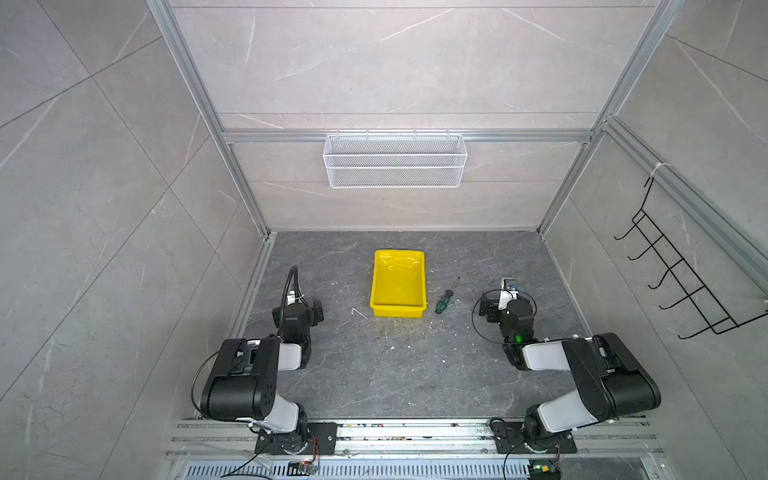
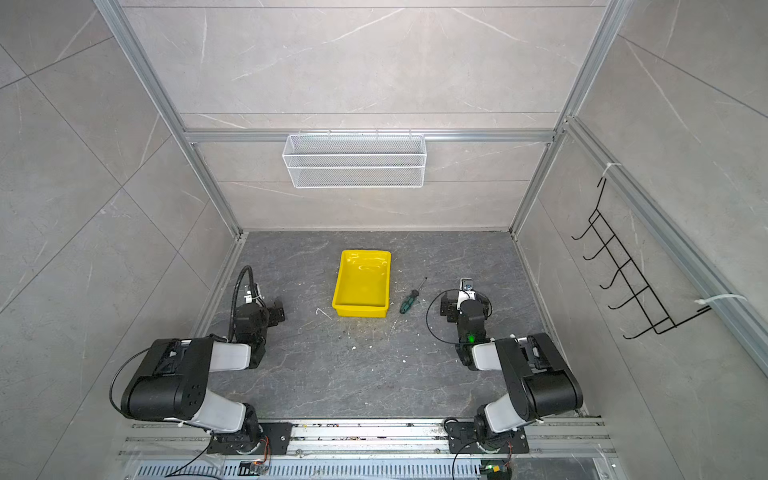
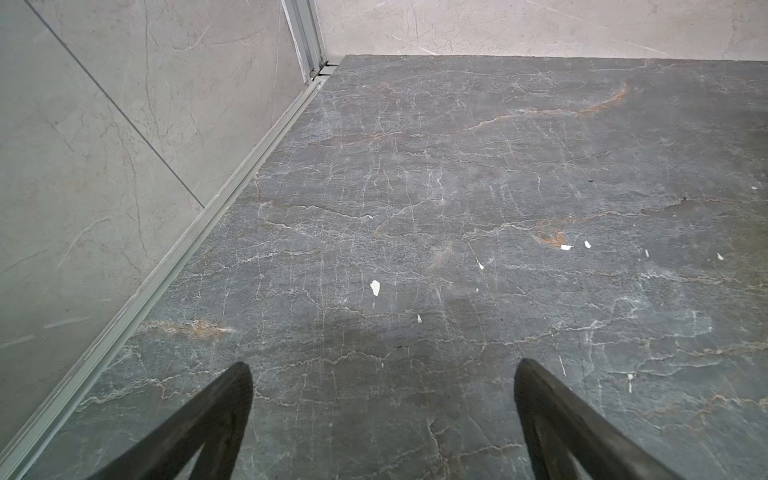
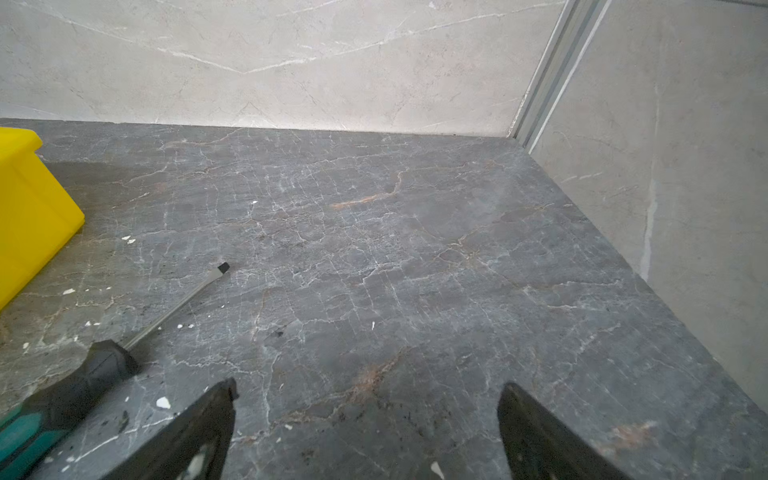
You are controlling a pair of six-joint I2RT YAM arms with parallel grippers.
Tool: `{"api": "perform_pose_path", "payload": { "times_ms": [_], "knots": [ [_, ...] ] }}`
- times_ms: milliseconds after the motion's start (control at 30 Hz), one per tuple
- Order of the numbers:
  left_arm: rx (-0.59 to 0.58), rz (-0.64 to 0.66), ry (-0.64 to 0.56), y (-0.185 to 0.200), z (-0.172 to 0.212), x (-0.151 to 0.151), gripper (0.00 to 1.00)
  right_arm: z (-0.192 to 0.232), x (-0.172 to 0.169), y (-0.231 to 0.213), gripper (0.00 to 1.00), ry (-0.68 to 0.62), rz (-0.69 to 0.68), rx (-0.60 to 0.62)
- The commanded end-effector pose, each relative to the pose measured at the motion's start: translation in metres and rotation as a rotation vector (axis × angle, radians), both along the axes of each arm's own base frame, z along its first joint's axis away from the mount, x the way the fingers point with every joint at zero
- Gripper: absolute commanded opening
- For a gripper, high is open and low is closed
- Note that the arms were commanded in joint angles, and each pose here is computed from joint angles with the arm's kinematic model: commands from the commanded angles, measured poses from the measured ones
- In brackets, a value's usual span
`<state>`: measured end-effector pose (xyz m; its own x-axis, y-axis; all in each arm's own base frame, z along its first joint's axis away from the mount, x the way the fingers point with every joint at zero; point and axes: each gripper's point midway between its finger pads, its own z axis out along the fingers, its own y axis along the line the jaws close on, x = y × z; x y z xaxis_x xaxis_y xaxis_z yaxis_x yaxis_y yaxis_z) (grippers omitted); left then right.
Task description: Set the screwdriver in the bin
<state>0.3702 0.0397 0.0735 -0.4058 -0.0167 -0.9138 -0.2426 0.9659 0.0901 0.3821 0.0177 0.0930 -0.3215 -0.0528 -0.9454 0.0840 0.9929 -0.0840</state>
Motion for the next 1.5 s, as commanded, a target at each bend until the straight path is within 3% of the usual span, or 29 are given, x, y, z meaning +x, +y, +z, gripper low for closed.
{"api": "perform_pose_path", "payload": {
  "times_ms": [0,1267,1400,1467],
  "knots": [
    [-0.003,0.005,-0.063,0.002,0.017,0.008,1.0,0.002,0.004,0.001,0.99,-0.002,0.006,0.008],
    [0.0,0.005,-0.066,0.002,0.017,0.007,1.0,0.004,0.003,0.0,0.99,-0.014,-0.002,0.004],
    [0.013,-0.02,-0.093,-0.002,0.032,0.005,1.0,0.015,-0.008,-0.005,0.99,-0.05,-0.034,-0.006],
    [-0.004,-0.02,-0.016,-0.008,0.048,0.001,1.0,0.034,-0.019,-0.012,0.99,-0.1,-0.1,-0.023]
  ]
}}
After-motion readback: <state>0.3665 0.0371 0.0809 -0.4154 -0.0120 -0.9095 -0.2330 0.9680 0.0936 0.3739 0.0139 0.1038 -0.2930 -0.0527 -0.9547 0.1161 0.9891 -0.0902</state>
